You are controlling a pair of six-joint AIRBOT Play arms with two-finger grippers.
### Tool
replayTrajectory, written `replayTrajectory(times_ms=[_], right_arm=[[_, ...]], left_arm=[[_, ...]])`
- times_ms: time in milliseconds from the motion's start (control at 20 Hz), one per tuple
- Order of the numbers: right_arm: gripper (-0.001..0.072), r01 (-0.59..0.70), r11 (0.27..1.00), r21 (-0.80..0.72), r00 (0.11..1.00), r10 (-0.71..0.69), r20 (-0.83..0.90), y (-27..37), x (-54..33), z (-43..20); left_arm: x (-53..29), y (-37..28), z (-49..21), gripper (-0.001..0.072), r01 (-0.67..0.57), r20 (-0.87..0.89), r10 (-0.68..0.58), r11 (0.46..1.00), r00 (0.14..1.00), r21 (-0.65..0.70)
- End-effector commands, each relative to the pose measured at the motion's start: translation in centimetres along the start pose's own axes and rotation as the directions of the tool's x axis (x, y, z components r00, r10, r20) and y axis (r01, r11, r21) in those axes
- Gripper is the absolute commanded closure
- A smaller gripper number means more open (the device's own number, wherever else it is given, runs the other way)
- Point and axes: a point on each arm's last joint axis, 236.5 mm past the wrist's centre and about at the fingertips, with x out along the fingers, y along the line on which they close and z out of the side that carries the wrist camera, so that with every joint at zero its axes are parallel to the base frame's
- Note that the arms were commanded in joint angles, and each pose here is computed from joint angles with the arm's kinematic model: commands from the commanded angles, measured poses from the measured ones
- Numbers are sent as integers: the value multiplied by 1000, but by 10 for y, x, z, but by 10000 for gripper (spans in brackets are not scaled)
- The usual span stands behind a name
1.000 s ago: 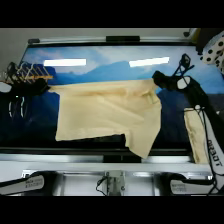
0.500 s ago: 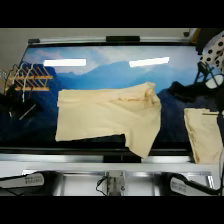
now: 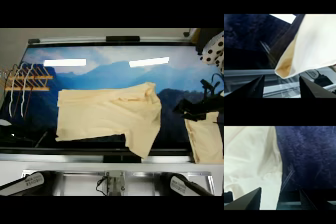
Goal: Fold the shirts.
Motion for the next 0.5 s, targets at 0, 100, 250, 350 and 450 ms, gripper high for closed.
replayTrajectory(times_ms=[0,100,250,350,450], right_arm=[[123,-14,1000,3,1000,14,3,2,-1,-1],[123,-14,1000,3,1000,14,3,2,-1,-1],[123,-14,1000,4,1000,14,3,2,-1,-1],[123,-2,1000,1,1000,2,-9,-1,0,-4],[122,26,1000,4,998,-26,-59,-11,10,-18]], left_arm=[[15,-2,7,179,34,68,-34,999,997,-4],[18,-4,14,217,22,95,-22,1000,995,10],[28,-15,16,317,7,97,-11,999,995,42],[30,-17,19,603,-3,111,1,1000,994,19],[28,-18,21,673,-2,117,0,1000,993,22]])
